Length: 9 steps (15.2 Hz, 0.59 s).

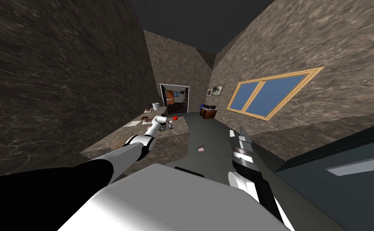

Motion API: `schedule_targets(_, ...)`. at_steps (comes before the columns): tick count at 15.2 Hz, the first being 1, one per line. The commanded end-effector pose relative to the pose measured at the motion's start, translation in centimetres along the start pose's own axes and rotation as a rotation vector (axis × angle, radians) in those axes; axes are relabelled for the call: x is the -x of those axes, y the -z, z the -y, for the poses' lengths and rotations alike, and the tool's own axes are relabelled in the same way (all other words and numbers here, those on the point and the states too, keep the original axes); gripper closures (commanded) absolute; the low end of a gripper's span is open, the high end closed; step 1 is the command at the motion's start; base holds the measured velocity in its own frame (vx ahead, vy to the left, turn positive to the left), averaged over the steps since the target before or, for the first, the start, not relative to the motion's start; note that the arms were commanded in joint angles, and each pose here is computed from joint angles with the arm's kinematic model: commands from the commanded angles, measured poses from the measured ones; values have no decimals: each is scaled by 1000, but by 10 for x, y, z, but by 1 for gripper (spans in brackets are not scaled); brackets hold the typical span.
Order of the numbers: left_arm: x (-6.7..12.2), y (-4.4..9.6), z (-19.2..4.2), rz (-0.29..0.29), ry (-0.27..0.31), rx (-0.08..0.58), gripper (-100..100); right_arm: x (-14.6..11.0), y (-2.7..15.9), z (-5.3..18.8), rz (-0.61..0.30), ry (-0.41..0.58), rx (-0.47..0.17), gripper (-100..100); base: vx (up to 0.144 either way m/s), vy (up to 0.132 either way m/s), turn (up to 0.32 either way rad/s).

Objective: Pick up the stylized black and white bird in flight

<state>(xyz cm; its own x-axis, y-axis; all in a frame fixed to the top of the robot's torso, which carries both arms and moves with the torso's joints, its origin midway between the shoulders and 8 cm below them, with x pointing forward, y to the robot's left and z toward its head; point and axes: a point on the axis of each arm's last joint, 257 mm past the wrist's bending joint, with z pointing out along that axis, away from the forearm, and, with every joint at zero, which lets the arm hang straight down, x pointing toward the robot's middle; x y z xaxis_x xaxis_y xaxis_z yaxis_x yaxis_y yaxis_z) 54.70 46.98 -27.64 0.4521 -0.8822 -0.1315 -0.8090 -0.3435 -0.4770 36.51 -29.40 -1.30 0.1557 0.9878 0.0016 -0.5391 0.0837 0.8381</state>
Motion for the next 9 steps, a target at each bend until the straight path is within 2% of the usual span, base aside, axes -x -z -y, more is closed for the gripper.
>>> schedule_targets(1, 14, 0, 5, 47, -12, -20, -100, 0, 0, 0, 0, 0, 0, 0, 66, -137, 58)
schedule_targets(3, 26, -1, 7, 82, -24, -33, -100, 0, 0, 0, 0, 0, 0, 0, 60, -140, 39)
schedule_targets(4, 20, -1, 6, 60, -17, -25, -100, 0, 0, 0, 0, 0, 0, 0, 21, -88, 27)
schedule_targets(6, 17, -8, 3, 50, -13, -34, -100, 0, 0, 0, 0, 0, 0, 0, 5, 14, 40)
schedule_targets(8, 14, -14, 0, 37, -9, -40, -100, 0, 0, 0, 0, 0, 0, 0, 5, 67, 23)
schedule_targets(9, 14, -11, 1, 44, -11, -34, -100, 0, 0, 0, 0, 0, 0, 0, 1, 40, -1)
